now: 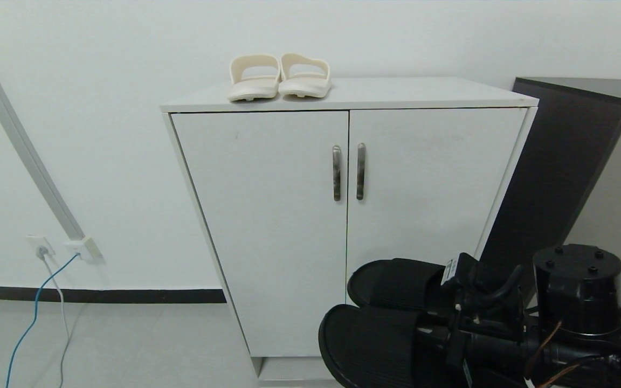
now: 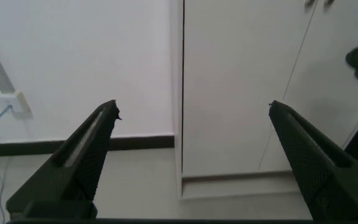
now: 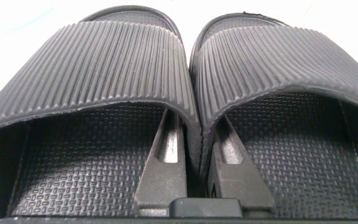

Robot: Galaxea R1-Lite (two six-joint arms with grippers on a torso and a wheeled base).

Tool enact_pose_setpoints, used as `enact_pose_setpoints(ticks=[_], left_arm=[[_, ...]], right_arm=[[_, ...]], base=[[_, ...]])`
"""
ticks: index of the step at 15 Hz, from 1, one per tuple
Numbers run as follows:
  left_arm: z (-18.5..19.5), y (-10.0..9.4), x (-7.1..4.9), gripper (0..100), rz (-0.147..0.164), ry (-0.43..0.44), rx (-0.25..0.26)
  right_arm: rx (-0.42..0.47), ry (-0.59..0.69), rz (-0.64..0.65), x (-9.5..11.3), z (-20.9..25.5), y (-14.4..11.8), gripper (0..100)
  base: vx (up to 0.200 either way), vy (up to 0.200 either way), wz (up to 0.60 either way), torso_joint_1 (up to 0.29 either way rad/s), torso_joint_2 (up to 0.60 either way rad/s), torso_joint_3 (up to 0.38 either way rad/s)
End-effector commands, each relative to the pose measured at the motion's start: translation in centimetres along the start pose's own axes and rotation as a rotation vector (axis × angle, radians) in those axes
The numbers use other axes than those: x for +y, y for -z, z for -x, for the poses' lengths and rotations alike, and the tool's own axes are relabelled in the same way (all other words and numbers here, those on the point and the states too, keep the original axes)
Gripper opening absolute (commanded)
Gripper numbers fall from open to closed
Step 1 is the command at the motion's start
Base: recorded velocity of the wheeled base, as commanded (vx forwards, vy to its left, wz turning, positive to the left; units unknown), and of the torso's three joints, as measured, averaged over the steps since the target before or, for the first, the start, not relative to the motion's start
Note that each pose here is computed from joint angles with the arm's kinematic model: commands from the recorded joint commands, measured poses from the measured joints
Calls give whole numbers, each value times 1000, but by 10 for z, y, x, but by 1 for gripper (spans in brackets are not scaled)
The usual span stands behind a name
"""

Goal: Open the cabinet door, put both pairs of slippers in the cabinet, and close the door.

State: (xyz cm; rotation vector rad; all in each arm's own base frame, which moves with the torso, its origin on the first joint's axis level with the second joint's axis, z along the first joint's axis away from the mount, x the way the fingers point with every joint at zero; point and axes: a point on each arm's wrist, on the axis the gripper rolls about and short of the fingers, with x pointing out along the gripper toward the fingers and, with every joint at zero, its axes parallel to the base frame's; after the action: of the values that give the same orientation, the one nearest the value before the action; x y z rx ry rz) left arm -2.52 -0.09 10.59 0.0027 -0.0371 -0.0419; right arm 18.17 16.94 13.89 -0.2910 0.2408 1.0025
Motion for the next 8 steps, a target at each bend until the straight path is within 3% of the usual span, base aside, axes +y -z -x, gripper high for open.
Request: enact_pose_setpoints(ticks=[1, 2, 3, 8], left_arm=[[-14, -28, 0, 100, 2, 69, 72], [-26, -32, -2, 100, 11, 149, 136], [-34, -34, -2, 100, 16, 176, 163], [-86, -66, -6, 100, 36, 401, 174]], right_arm=[[2, -3, 0, 0, -1, 0, 0], [2, -3, -1, 1, 0, 1, 0], [2, -3, -1, 1, 0, 1, 0], [5, -4, -2, 1, 0, 1, 0]], base=[[0, 0, 0, 0, 0, 0], [0, 0, 0, -32, 56, 61], [0, 0, 0, -12, 149, 134], [0, 0, 0, -1, 27, 27]])
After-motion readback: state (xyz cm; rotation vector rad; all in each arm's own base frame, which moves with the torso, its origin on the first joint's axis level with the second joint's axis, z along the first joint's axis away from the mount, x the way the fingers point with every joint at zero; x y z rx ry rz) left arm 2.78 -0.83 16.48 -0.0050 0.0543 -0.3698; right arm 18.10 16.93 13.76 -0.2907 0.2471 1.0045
